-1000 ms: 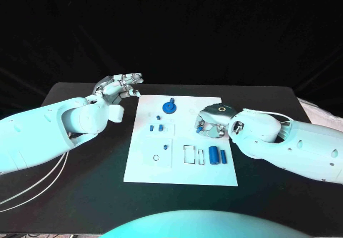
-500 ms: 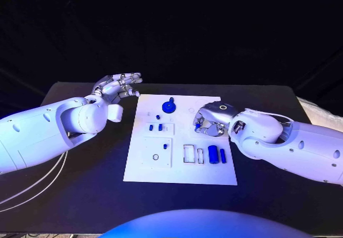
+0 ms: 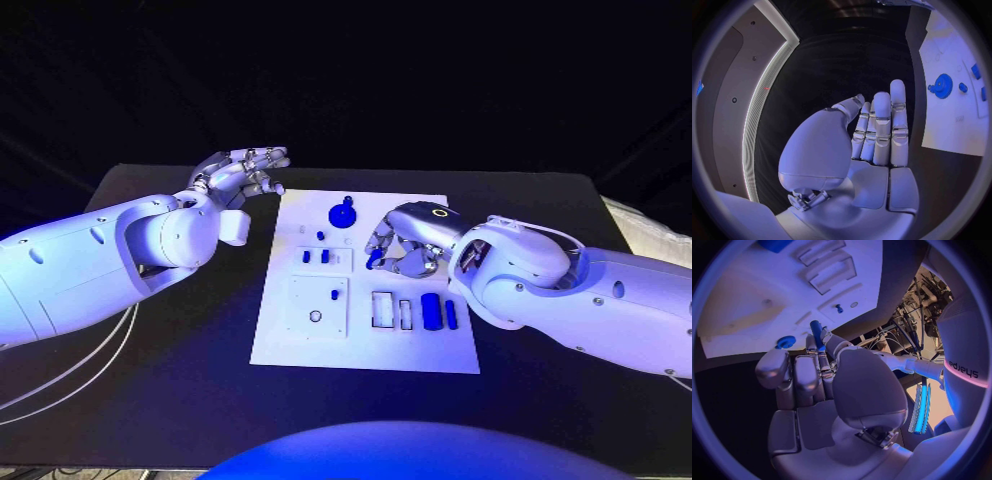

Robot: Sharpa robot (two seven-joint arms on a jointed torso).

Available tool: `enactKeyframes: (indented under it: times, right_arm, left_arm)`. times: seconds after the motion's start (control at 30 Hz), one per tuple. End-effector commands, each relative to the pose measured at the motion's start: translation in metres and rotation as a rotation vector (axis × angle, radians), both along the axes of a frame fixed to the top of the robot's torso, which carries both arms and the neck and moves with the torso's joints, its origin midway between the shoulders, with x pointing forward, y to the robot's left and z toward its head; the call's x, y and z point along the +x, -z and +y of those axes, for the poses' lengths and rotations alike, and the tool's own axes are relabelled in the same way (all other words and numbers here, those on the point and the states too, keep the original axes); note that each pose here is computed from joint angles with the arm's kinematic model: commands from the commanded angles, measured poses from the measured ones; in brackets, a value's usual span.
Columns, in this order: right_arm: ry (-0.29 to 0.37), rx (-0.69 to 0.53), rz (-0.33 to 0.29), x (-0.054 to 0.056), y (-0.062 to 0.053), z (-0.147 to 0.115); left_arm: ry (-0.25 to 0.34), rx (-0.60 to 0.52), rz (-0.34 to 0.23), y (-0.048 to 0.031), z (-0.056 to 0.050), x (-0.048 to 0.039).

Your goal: Assemble the parts on the task board

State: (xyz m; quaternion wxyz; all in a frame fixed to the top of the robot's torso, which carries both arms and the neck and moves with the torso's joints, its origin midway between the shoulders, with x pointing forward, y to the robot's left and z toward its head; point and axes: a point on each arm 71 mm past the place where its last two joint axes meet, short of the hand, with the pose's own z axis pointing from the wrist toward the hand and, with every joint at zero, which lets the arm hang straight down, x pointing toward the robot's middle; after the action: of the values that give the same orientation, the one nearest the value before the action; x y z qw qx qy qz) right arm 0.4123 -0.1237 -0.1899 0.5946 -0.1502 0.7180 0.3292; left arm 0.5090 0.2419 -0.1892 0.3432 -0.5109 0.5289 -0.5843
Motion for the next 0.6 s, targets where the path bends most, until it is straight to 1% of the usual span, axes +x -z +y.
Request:
enactKeyframes:
  times: [0.03,0.13,0.33,0.47,0.6]
  right_arm:
    - [-0.042,0.041,0.042,-0.008,0.002,0.015]
    - [-0.078,0.047,0.047,-0.012,0.005,0.028]
    - [-0.143,0.042,0.065,-0.02,0.016,0.051]
    - [-0.168,0.037,0.081,-0.024,0.024,0.061]
    - [-0.174,0.023,0.087,-0.026,0.034,0.068]
  left_arm:
    - [0.025,-0.008,-0.006,-0.0007,-0.004,-0.0005]
    - [0.027,-0.009,-0.006,-0.0006,-0.004,-0.0006]
    - [0.034,-0.011,-0.006,-0.0007,-0.008,-0.0009]
    - [0.038,-0.013,-0.005,-0.0005,-0.01,-0.0007]
    - [0.041,-0.014,-0.004,0.0003,-0.011,-0.0006]
